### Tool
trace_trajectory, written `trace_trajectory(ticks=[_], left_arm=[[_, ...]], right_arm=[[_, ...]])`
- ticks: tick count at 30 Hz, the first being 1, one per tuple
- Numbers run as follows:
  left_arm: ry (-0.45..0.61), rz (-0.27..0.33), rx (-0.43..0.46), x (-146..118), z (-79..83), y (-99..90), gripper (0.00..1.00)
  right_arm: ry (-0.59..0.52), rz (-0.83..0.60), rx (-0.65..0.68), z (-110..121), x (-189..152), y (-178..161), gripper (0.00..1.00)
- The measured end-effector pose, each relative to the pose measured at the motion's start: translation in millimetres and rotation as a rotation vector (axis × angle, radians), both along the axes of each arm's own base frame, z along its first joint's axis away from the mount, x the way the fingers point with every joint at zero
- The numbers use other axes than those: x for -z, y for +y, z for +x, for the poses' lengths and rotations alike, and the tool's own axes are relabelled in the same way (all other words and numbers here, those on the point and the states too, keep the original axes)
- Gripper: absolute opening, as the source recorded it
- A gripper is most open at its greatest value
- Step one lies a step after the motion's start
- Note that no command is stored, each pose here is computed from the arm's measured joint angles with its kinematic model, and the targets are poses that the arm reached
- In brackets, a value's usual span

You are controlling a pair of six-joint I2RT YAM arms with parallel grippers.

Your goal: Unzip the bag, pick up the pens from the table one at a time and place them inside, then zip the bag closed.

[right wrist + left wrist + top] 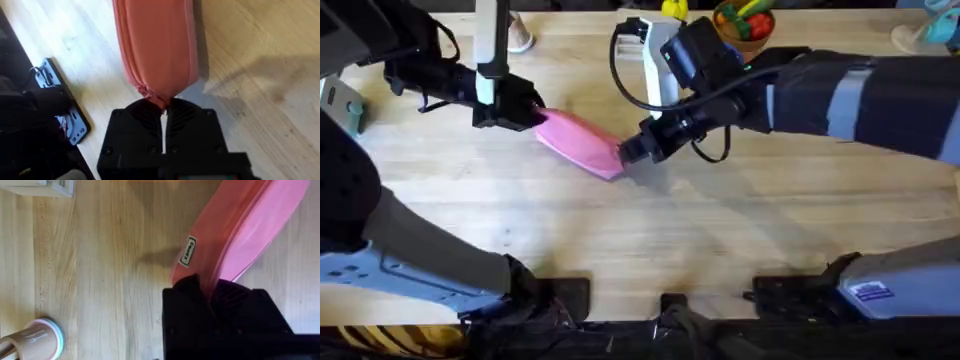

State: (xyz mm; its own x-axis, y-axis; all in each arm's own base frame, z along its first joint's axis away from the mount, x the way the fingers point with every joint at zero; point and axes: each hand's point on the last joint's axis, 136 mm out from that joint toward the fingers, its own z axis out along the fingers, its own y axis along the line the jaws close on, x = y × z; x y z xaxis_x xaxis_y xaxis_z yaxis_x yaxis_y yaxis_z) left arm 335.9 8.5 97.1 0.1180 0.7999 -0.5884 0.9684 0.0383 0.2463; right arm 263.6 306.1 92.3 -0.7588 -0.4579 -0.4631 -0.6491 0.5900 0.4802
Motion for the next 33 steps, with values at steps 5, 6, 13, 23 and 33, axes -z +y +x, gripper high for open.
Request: trace_trajectory(ticks=[5,6,13,23,33], left_arm=[[0.002,-0.017,0.002,-2,-0.8,-3.1,0.044],[0.002,-0.021,0.003,-2,-0.8,-4.1,0.044],[-0.002,-0.043,0.015,-5,-0.4,-11.0,0.044],[-0.012,-0.031,0.012,-4,1.5,-8.2,0.043],[-0.011,-0.031,0.013,-4,1.5,-8.4,0.044]], right_arm=[[-0.005,0.01,0.045,6,-15,-13,0.031],[-0.006,0.013,0.058,8,-18,-16,0.031],[-0.022,0.051,0.156,25,-40,-37,0.03],[0.049,0.078,0.26,27,-53,-51,0.03],[0.065,0.084,0.265,25,-56,-49,0.03]])
